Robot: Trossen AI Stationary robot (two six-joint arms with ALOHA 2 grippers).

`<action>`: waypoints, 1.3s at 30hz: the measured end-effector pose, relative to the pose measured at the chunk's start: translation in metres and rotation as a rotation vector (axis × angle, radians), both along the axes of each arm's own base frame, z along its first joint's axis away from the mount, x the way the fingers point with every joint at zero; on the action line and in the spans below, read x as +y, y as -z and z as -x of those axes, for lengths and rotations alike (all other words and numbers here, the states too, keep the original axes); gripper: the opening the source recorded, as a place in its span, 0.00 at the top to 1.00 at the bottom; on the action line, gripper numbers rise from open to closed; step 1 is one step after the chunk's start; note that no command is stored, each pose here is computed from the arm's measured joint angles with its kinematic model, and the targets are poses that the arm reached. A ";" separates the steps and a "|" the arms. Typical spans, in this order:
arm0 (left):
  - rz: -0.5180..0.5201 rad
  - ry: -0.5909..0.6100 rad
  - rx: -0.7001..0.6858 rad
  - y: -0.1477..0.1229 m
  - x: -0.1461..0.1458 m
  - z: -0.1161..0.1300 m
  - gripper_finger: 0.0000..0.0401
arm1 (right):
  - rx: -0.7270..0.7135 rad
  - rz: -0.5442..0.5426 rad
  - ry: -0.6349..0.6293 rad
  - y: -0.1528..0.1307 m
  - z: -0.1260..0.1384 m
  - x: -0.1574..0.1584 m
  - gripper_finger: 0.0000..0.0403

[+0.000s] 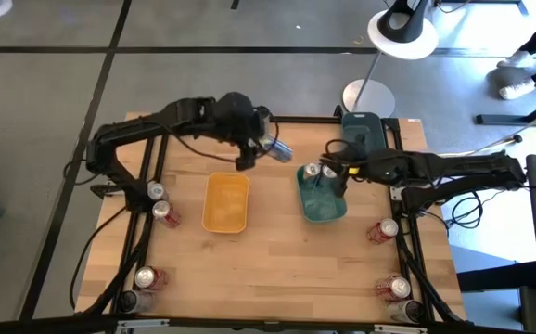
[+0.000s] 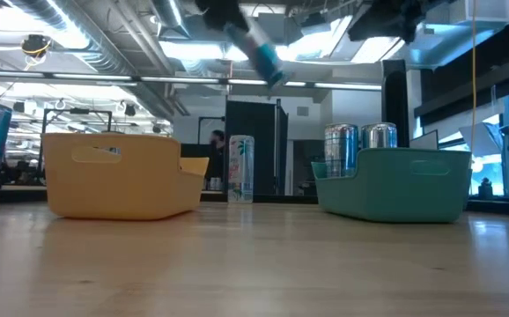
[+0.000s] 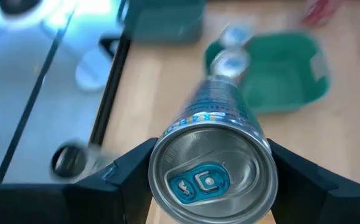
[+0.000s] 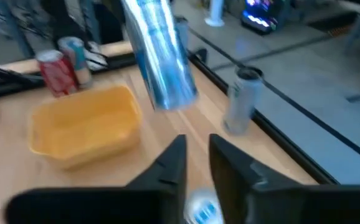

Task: Sort soda cans
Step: Put the top blue soda can into the green bin

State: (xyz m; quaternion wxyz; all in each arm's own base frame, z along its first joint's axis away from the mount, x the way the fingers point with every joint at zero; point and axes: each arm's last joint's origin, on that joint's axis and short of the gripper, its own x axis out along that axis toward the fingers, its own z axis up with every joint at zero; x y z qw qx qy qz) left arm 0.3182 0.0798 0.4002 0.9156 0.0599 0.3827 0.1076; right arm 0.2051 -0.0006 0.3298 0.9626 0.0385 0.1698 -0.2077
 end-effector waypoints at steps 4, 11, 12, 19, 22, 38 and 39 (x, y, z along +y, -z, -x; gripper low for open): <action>-0.021 0.066 -0.085 -0.006 -0.020 -0.010 0.41 | -0.039 0.017 -0.055 0.000 -0.014 0.002 0.97; -0.056 0.147 -0.184 -0.014 -0.044 -0.020 0.41 | -0.033 0.030 -0.070 0.007 -0.029 0.003 0.96; -0.057 0.154 -0.196 -0.015 -0.047 -0.021 0.41 | -0.025 0.030 -0.070 0.008 -0.030 0.003 0.96; -0.050 0.202 -0.307 -0.021 -0.056 -0.031 0.41 | -0.004 0.014 -0.111 0.016 -0.040 0.005 0.99; -0.044 0.198 -0.332 -0.019 -0.055 -0.038 0.41 | 0.002 0.013 -0.115 0.018 -0.043 0.005 0.98; 0.028 0.170 -0.281 0.022 -0.058 -0.079 0.41 | -0.051 0.003 -0.038 -0.014 0.029 -0.001 0.99; 0.030 0.170 -0.279 0.027 -0.058 -0.084 0.41 | -0.067 0.008 -0.021 -0.017 0.035 -0.002 0.99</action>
